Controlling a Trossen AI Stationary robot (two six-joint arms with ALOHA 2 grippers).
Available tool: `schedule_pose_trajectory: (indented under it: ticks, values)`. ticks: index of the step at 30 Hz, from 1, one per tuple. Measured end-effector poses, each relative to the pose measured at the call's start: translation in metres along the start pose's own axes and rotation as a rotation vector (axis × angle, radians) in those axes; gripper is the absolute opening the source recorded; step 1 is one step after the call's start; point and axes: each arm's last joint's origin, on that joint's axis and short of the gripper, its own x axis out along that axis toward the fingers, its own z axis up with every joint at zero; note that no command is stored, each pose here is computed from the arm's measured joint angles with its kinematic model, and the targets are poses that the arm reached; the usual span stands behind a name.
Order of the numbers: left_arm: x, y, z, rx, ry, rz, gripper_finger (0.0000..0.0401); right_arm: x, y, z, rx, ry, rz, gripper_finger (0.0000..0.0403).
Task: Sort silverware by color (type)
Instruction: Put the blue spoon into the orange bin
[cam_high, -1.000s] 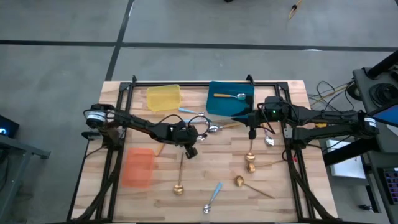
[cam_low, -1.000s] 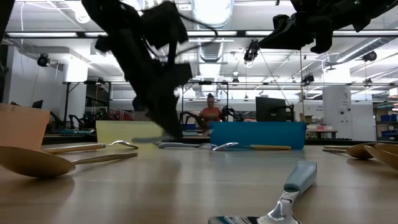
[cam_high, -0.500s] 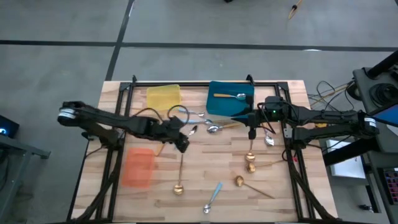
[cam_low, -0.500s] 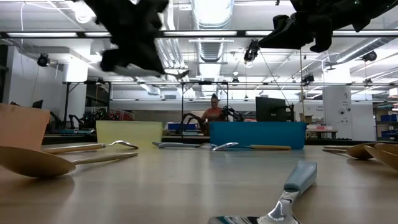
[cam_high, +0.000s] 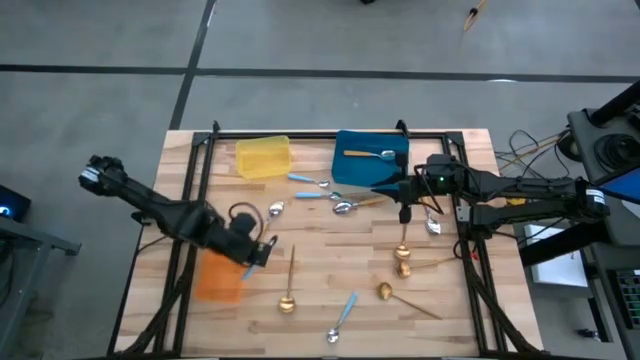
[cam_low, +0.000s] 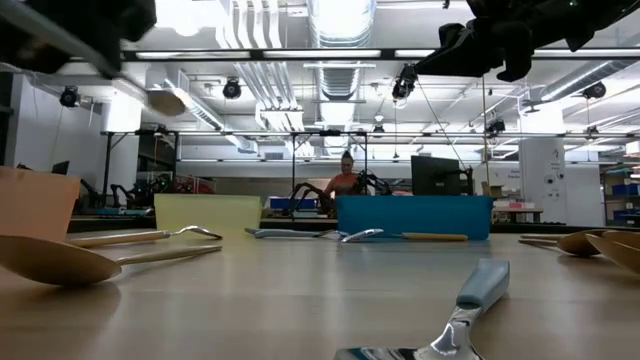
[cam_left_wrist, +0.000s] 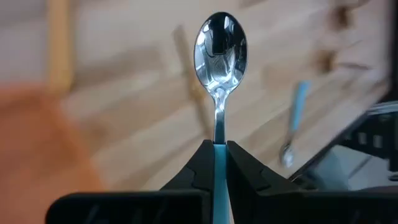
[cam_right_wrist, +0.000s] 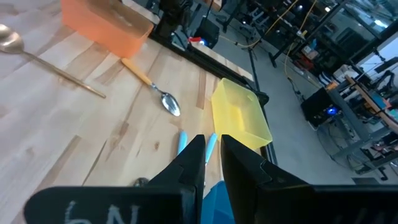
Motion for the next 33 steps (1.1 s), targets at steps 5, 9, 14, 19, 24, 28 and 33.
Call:
schedule_pose_trajectory:
  ticks: [5,9,14,19,24,28,33]
  values:
    - [-0.003,0.015,-0.025,-0.099,0.022,0.124,0.0003,0.000,0.000,0.001,0.010,-0.008,-0.005,0.0043]
    - [-0.006,0.028,-0.035,-0.171,-0.001,0.226,0.0006,0.000,-0.001,0.001,0.016,-0.008,-0.005,0.0043]
    - [-0.006,0.040,-0.041,-0.230,-0.043,0.356,0.0007,0.000,-0.001,0.001,0.015,-0.007,-0.005,0.0043]
    - [-0.001,0.043,-0.043,-0.214,-0.050,0.441,0.0008,0.000,0.000,0.001,0.015,-0.006,-0.005,0.0043]
    - [0.007,0.045,-0.045,-0.196,-0.062,0.516,0.0008,0.000,0.000,0.001,0.014,-0.006,-0.004,0.0043]
    - [0.015,0.045,-0.050,-0.186,-0.058,0.565,0.0009,0.000,0.000,0.001,0.012,-0.006,-0.004,0.0043]
    - [0.027,0.045,-0.055,-0.184,-0.037,0.632,0.0009,0.000,0.000,0.001,0.012,-0.006,-0.004,0.0043]
